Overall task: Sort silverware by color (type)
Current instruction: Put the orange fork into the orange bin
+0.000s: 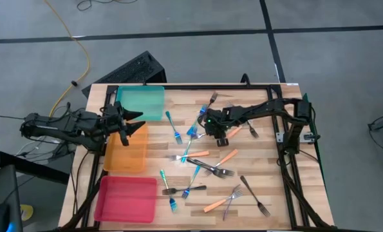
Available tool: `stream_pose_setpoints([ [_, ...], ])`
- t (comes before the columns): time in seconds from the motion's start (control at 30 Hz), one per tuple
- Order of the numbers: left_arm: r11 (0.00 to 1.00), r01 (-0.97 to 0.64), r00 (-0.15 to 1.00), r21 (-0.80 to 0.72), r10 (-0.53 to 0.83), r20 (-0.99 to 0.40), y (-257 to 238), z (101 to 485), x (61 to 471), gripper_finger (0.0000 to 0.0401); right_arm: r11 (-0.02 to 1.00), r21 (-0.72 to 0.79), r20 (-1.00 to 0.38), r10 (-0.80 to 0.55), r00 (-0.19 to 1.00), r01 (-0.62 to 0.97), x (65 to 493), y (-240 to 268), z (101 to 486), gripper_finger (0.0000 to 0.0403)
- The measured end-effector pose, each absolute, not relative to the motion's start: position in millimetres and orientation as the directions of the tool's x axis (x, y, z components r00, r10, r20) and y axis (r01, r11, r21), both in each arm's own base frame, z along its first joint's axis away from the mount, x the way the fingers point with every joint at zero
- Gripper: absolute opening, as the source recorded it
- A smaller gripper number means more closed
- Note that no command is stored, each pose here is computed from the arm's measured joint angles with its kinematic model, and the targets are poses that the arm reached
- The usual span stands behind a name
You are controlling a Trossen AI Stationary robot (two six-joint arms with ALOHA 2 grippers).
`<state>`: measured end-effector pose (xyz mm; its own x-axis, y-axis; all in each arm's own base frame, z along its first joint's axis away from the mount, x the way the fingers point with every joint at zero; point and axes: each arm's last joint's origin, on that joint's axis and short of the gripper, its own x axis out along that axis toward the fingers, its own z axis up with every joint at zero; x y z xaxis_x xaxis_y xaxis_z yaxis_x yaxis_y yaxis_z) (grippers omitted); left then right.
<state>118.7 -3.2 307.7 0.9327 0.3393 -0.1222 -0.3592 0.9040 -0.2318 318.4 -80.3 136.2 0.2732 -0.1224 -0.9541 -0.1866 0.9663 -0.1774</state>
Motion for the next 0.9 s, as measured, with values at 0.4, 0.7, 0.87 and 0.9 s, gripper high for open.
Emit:
stream_pose_setpoints([
  [0.4, 0.903, -0.359, 0.933, -0.234, 0.339, -0.123, -3.2, 307.5, 118.8, 0.0197, 0.986, -0.149, -0.953, -0.123, 0.278, -0.076, 315.5, -87.1, 138.3, 0.0075],
  [0.7, 0.901, -0.36, 0.932, -0.24, 0.339, -0.126, -3.2, 307.2, 118.6, 0.0197, 0.982, -0.188, -0.909, -0.163, 0.384, -0.027, 308.4, -84.1, 176.1, 0.0075],
  [0.87, 0.892, -0.385, 0.922, -0.237, 0.366, -0.123, -2.5, 307.2, 118.4, 0.0197, 0.976, -0.215, -0.813, -0.196, 0.549, 0.031, 309.0, -84.5, 208.0, 0.0075],
  [0.9, 0.889, -0.392, 0.92, -0.236, 0.373, -0.122, -2.3, 307.3, 118.3, 0.0197, 0.977, -0.207, -0.782, -0.19, 0.594, 0.04, 310.6, -84.8, 214.3, 0.0075],
])
